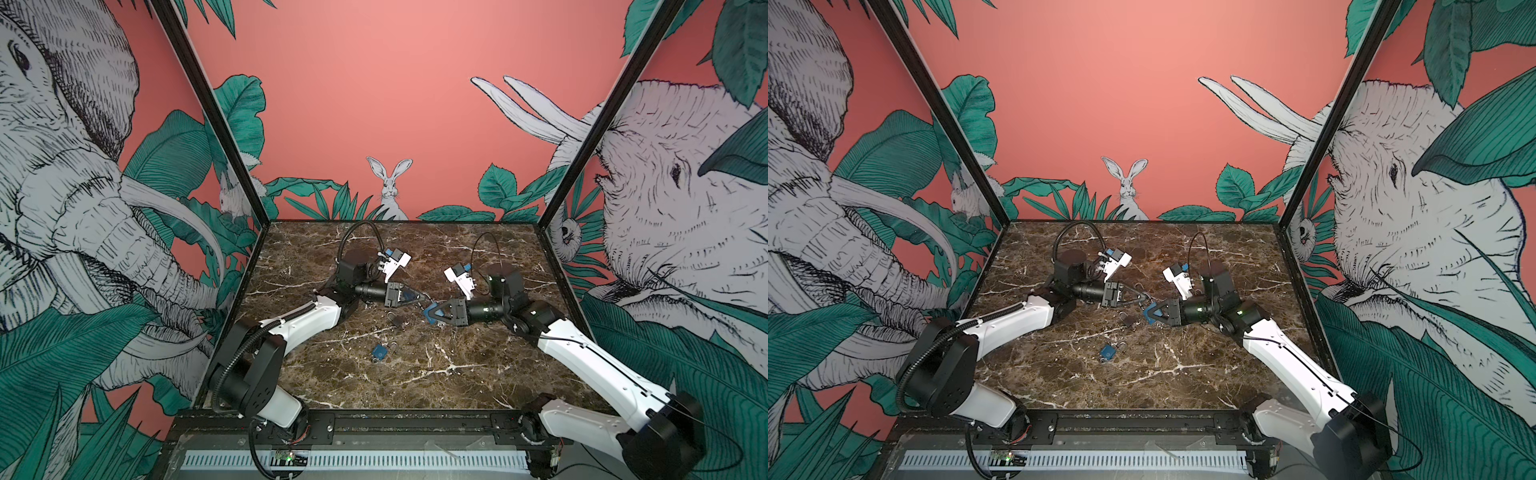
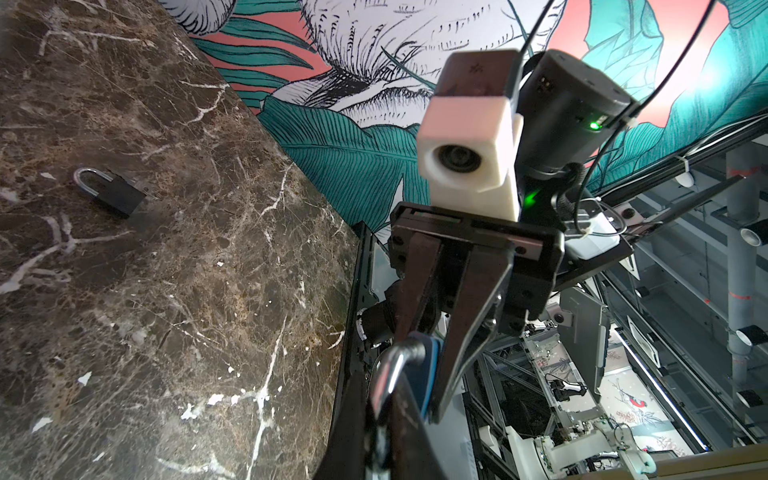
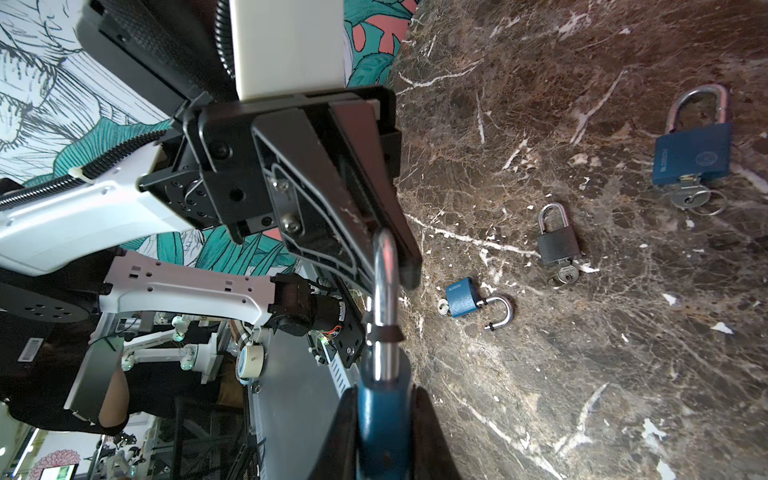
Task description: Lock with the key
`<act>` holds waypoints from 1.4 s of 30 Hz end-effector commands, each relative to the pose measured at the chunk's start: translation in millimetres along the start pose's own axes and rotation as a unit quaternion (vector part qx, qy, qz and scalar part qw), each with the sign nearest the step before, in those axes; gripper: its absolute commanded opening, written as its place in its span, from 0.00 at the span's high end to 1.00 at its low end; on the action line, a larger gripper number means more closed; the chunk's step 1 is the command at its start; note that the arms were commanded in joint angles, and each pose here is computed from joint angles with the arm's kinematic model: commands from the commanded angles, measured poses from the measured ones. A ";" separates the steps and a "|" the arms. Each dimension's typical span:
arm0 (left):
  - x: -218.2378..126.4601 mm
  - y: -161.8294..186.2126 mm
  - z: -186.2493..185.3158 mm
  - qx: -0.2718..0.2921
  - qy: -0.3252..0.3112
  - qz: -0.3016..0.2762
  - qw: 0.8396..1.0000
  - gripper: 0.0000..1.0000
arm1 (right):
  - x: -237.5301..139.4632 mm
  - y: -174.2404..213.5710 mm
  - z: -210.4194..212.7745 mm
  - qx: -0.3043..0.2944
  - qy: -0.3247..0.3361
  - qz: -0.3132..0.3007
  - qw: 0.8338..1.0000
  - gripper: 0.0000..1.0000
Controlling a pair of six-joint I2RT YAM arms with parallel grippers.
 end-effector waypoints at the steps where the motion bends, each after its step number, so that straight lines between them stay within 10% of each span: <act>1: 3.2 10.1 31.8 -0.039 -0.055 -0.011 0.998 1.00 | -20.9 -10.2 72.6 -0.124 -0.135 -0.023 0.983 1.00; 42: 26.4 86.2 -34.9 -0.071 -0.006 0.035 0.997 1.00 | -13.4 -37.7 68.4 -0.142 -0.118 -0.076 0.980 1.00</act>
Point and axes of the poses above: each gripper's point midway between its finger pads, its own x axis out along the fingers, its own z axis along the line the jaws close on, y = z × x, the point moved 3 cm from there along -x, back along the fingers, and after that the axes turned 6 degrees about x, right-handed, at the moved point
